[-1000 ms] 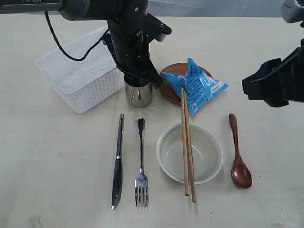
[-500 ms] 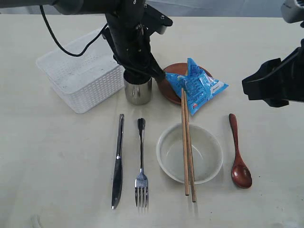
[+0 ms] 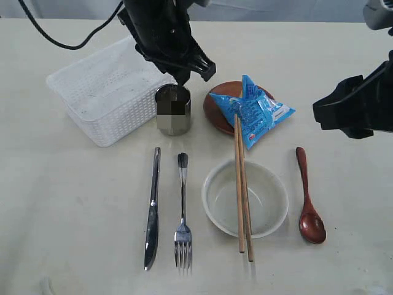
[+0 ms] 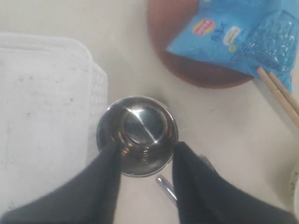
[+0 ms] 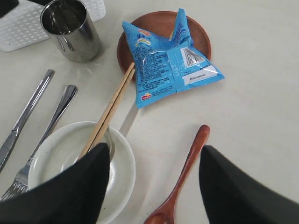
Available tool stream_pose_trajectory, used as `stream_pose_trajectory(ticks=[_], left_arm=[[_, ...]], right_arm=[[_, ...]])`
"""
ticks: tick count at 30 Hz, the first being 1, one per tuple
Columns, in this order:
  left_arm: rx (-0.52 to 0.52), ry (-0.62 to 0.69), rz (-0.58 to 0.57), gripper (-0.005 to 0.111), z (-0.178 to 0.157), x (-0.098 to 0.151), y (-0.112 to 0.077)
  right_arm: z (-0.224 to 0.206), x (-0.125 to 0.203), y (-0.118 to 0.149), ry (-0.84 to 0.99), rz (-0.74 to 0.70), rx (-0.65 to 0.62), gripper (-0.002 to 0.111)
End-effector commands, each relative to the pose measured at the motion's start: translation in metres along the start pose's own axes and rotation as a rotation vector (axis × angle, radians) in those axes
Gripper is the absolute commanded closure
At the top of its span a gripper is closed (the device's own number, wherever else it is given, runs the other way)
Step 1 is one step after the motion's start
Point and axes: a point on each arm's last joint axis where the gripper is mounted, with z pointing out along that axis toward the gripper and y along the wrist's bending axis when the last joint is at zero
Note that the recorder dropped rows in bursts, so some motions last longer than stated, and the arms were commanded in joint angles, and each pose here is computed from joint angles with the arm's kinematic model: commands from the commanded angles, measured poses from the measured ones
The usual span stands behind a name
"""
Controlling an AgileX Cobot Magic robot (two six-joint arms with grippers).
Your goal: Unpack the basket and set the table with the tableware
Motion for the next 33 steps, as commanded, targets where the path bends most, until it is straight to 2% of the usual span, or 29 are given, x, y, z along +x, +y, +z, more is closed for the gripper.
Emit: stream_pose_trajectory(ticks=[1, 4, 7, 10, 13, 16, 19, 25, 33], left_arm=[[0.003, -0.102, -0.024, 0.106, -0.051, 0.003, 0.001], [0.004, -0.214, -0.059, 0.107, -0.090, 0.008, 0.002], [0.002, -0.396, -0.080, 0.107, -0.129, 0.026, 0.002], [0.018, -0.578, -0.138, 0.107, -0.156, 0.067, -0.001], [0.030, -0.764, -0.160, 0.107, -0.167, 0.116, -0.004], [0.032, -0.882, -0.159, 0.107, -0.173, 0.157, -0.006], [0.030, -0.991, -0.152, 0.107, -0.181, 0.186, -0.008], [0.031, -1.132, -0.151, 0.107, -0.208, 0.230, -0.010], [0.032, -1.316, -0.148, 0.107, -0.242, 0.268, -0.012]], right_arm=[[0.000, 0.000, 0.000, 0.000, -0.039, 0.006, 0.070], [-0.001, 0.000, 0.000, -0.008, -0.035, 0.005, 0.108], [-0.005, 0.000, -0.001, -0.054, -0.037, 0.001, 0.108], [-0.009, 0.008, -0.001, -0.130, -0.060, -0.005, 0.108], [-0.008, 0.020, -0.002, -0.182, -0.060, -0.012, 0.108], [-0.011, 0.026, -0.003, -0.211, -0.058, -0.015, 0.108], [-0.018, 0.028, -0.003, -0.232, -0.044, -0.018, 0.108], [-0.025, 0.029, -0.003, -0.270, -0.041, -0.021, 0.108], [-0.025, 0.029, -0.003, -0.271, -0.041, -0.021, 0.108]])
